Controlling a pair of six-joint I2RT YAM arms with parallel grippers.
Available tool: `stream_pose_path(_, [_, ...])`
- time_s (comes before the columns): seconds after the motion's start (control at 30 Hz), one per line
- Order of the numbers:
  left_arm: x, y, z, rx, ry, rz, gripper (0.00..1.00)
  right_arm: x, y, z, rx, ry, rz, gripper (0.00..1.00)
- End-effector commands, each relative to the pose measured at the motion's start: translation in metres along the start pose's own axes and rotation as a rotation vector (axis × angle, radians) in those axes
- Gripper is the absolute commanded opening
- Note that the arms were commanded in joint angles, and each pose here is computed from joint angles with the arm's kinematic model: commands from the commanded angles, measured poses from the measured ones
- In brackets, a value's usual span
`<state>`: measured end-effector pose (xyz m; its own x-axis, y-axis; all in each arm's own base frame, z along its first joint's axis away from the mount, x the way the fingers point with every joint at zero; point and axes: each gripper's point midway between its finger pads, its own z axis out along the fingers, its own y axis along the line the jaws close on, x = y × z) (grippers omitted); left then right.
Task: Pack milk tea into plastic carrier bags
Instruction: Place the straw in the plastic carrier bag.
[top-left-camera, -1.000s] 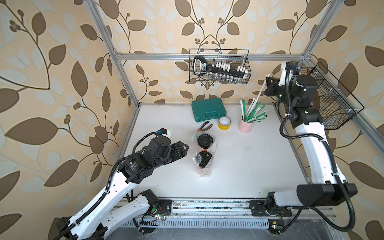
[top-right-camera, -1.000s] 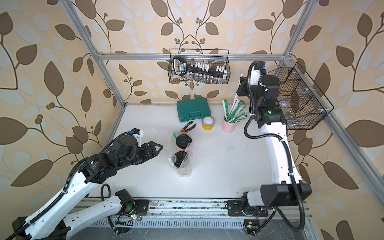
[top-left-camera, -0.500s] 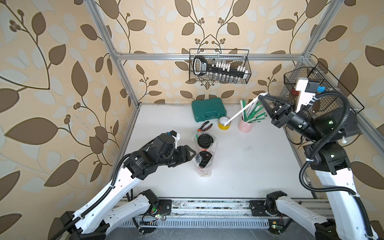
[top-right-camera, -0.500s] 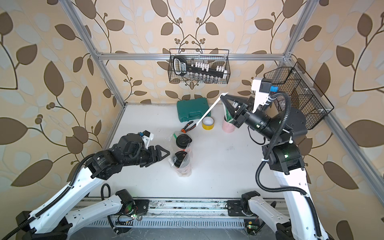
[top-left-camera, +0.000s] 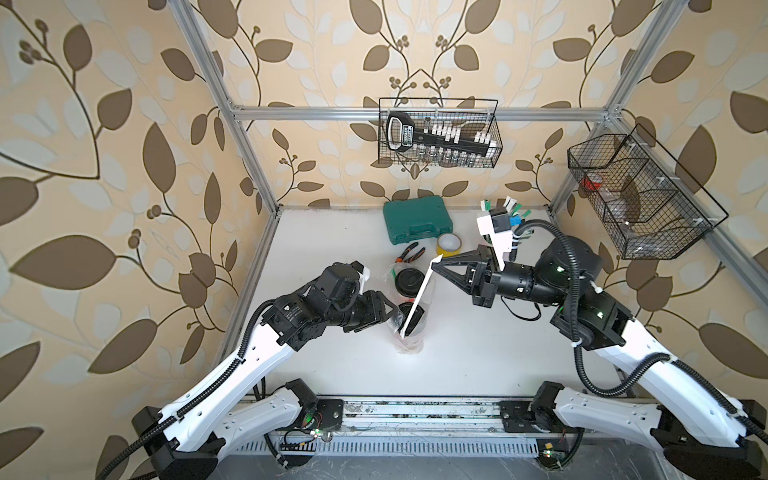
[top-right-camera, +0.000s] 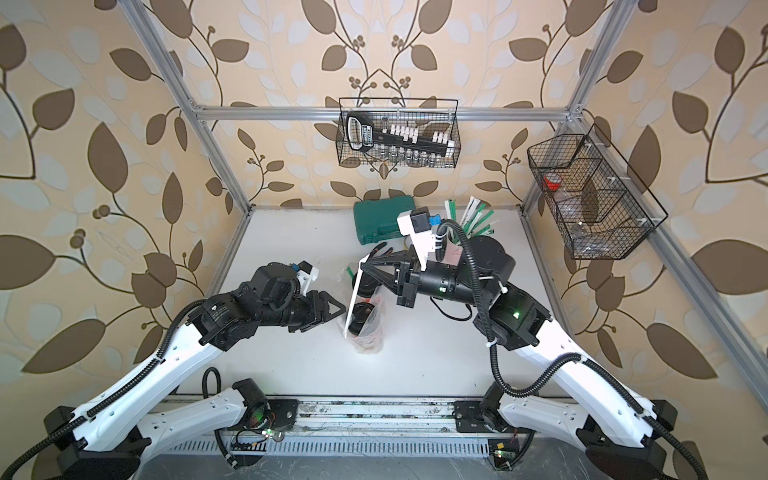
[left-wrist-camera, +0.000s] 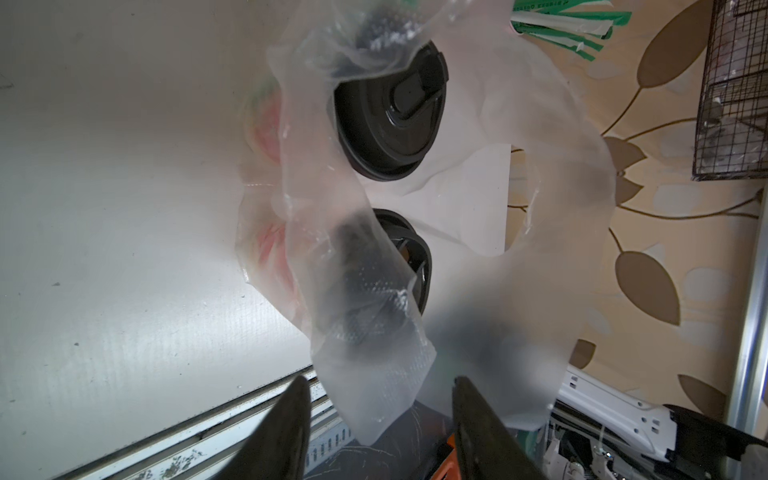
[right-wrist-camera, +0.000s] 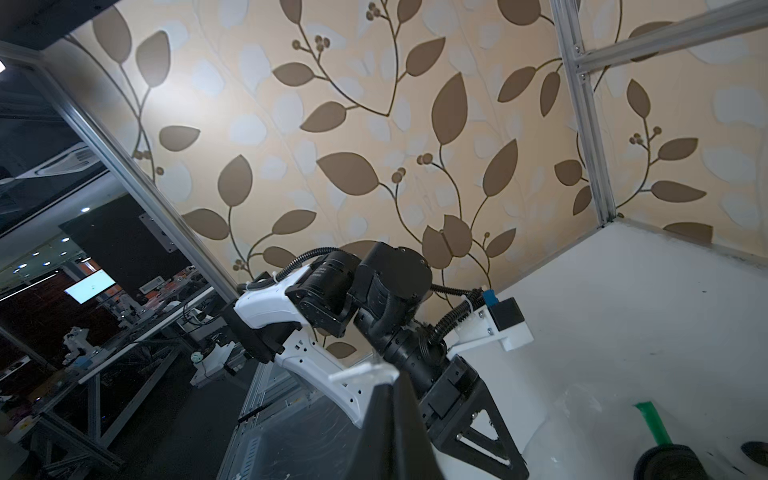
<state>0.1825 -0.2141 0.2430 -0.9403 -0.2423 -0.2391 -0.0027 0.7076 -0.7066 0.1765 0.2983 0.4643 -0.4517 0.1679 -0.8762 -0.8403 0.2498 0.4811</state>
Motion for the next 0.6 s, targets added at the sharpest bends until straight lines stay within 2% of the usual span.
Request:
stream_pose_path(0.0, [-0.007,-0.006,-0.001,0.015,-0.014,0.034,0.51,0.011,-0.018,0.011,0.062,0.014,-0.027,0.00])
stream_pose_path(0.3, [-0.007,0.002,0.005,-0.011,-0.018,0.032,0.50,0.036,-0.046,0.023,0.137,0.067,-0.049,0.00])
stream_pose_path(0.57, [-0.009,0.002,0.006,-0.014,-0.021,0.030,0.50,0.052,-0.058,0.032,0.144,0.099,-0.045,0.00])
